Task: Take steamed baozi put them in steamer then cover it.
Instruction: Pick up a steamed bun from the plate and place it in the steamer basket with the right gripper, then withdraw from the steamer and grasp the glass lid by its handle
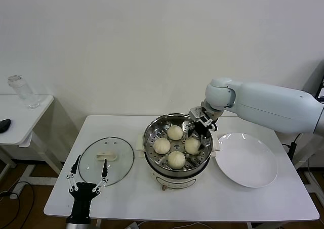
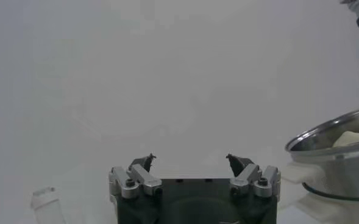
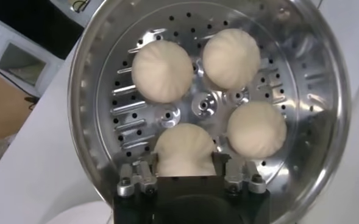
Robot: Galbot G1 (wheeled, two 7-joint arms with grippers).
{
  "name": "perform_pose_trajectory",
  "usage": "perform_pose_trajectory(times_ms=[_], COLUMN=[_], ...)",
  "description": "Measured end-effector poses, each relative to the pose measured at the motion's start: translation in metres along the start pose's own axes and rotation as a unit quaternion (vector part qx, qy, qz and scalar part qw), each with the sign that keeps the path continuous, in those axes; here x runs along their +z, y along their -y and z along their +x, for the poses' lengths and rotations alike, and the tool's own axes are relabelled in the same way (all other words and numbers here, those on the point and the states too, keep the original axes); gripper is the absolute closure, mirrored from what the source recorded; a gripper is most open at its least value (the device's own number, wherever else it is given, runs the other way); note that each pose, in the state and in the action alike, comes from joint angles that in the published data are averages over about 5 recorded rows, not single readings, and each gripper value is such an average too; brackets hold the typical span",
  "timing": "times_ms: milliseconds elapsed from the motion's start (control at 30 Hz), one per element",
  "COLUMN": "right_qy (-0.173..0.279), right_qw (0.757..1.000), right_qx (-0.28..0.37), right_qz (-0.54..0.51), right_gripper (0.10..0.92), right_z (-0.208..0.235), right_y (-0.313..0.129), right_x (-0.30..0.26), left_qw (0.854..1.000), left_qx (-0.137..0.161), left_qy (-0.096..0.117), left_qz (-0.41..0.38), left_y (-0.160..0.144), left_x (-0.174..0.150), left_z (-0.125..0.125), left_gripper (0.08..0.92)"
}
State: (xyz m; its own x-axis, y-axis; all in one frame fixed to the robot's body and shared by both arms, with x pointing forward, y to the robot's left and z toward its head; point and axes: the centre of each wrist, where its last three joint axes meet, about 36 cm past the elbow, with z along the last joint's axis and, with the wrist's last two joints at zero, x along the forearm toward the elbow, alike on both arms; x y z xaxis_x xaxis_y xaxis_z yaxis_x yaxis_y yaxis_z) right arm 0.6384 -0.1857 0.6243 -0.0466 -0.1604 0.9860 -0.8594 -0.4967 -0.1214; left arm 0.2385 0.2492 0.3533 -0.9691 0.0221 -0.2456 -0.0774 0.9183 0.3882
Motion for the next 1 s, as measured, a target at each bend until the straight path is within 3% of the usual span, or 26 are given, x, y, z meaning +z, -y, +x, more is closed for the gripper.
perform_pose_trajectory(times_ms=[333,500,633,800,1000], right_qy=[0.023,0.082,0.144,0.225,0.315], right_qw=[0.999,0.993,0.973,0.911,0.784], right_qx=[0.02,0.082,0.178,0.344,0.527], right_qz=[0.009,0.006,0.002,-0.021,-0.093], right_gripper=[0.2,0.2,0.2,0.2,0.2], right_z=[0.01,0.023,0.024,0.004,-0.033], right_y=[-0.008,-0.018,-0.029,-0.042,-0.057], right_x=[0.001,0.007,0.018,0.028,0.037], left_qw=[1.0,1.0,0.999,0.997,0.994], left_qx=[-0.001,-0.003,-0.012,-0.022,-0.029], left_qy=[0.0,0.001,0.002,0.007,0.021], left_qz=[-0.005,-0.017,-0.036,-0.068,-0.106], left_y=[0.0,-0.004,-0.006,-0.011,-0.019], left_x=[-0.001,-0.002,-0.005,-0.011,-0.016], left_z=[-0.001,-0.002,-0.006,-0.012,-0.02], left_gripper=[0.177,0.177,0.177,0.177,0.177])
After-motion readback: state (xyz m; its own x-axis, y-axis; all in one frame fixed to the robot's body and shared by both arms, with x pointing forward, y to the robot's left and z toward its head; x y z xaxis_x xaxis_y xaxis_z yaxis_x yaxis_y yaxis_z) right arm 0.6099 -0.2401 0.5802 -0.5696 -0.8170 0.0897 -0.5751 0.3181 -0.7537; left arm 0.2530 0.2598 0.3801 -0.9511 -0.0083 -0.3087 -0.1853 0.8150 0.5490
